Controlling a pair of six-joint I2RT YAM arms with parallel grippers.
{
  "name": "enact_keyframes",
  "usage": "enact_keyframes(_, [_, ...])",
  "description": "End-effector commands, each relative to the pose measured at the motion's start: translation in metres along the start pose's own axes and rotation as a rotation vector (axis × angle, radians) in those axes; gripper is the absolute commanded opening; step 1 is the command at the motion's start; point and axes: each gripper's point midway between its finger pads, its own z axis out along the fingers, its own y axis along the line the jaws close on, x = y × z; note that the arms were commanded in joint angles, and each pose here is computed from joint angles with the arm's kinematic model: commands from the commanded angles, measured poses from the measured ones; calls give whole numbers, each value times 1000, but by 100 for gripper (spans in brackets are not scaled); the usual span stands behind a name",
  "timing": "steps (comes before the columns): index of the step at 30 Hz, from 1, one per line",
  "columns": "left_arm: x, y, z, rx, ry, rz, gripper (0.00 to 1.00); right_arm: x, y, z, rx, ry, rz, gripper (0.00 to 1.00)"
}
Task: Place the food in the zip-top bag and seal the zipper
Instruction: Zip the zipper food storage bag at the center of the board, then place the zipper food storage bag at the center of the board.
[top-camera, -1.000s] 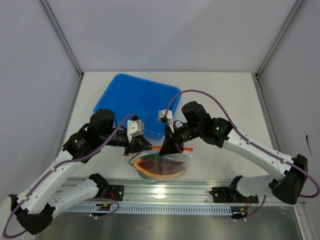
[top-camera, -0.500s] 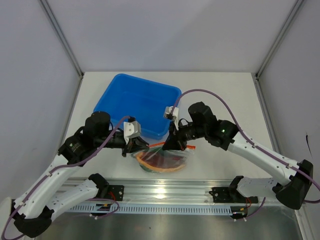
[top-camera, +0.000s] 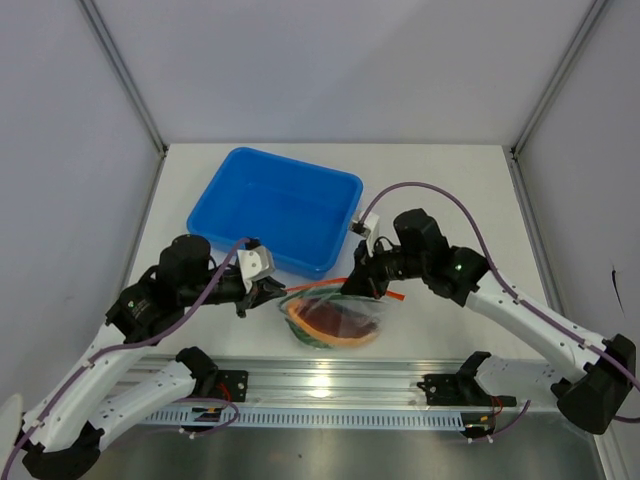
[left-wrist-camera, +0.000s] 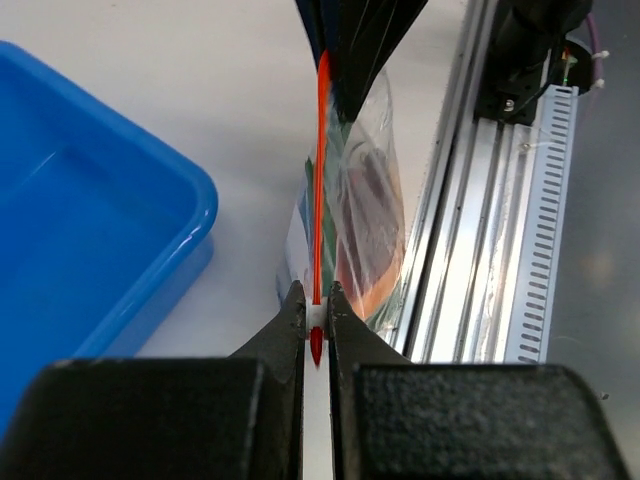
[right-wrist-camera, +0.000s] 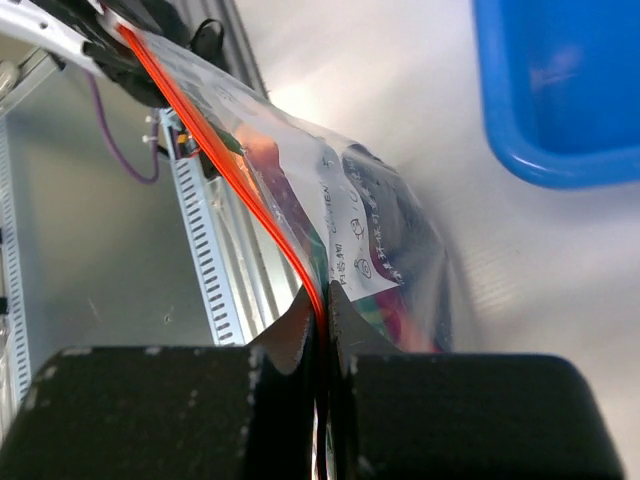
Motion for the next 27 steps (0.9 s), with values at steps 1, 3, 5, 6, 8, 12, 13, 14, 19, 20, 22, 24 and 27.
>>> enact_keyframes(1, [1, 12, -10, -105, -2, -4, 1, -15, -12, -20, 91, -92, 15, 0])
enact_keyframes(3, [5, 13, -12, -122, 9, -12, 1, -14, -18, -25, 124, -103, 37, 0])
enact_keyframes(5, [11, 14, -11, -129, 25, -24, 1, -10, -21, -30, 151, -106, 53, 0])
enact_keyframes(6, [12, 13, -12, -132, 26, -33, 1, -9, -22, -32, 160, -111, 61, 0])
enact_keyframes(8, [13, 14, -13, -142, 24, -39, 1, -3, -24, -34, 175, -116, 89, 0])
enact_keyframes(12, [2, 16, -7, -144, -29, -80, 29, 1, -30, -30, 199, -107, 151, 0])
enact_keyframes(13, [-1, 17, -5, -145, -42, -91, 93, 1, -33, -30, 214, -109, 164, 0])
enact_keyframes(14, [-14, 20, -4, -152, -91, -80, 99, 0, -33, -29, 220, -108, 182, 0])
enact_keyframes(19, [-55, 30, -12, -209, -258, -51, 99, 5, -72, -40, 388, -78, 307, 0])
enact_keyframes(20, [-61, 30, -16, -217, -288, -45, 100, 6, -91, -53, 440, -99, 361, 0])
enact_keyframes(22, [-71, 28, -18, -206, -330, -41, 99, 11, -111, -67, 497, -121, 415, 0])
enact_keyframes(24, [-76, 20, -17, -162, -351, -42, 99, 12, -136, -89, 543, -159, 458, 0])
enact_keyframes(27, [-73, 11, -13, -109, -366, -75, 100, 21, -170, -117, 594, -205, 548, 0])
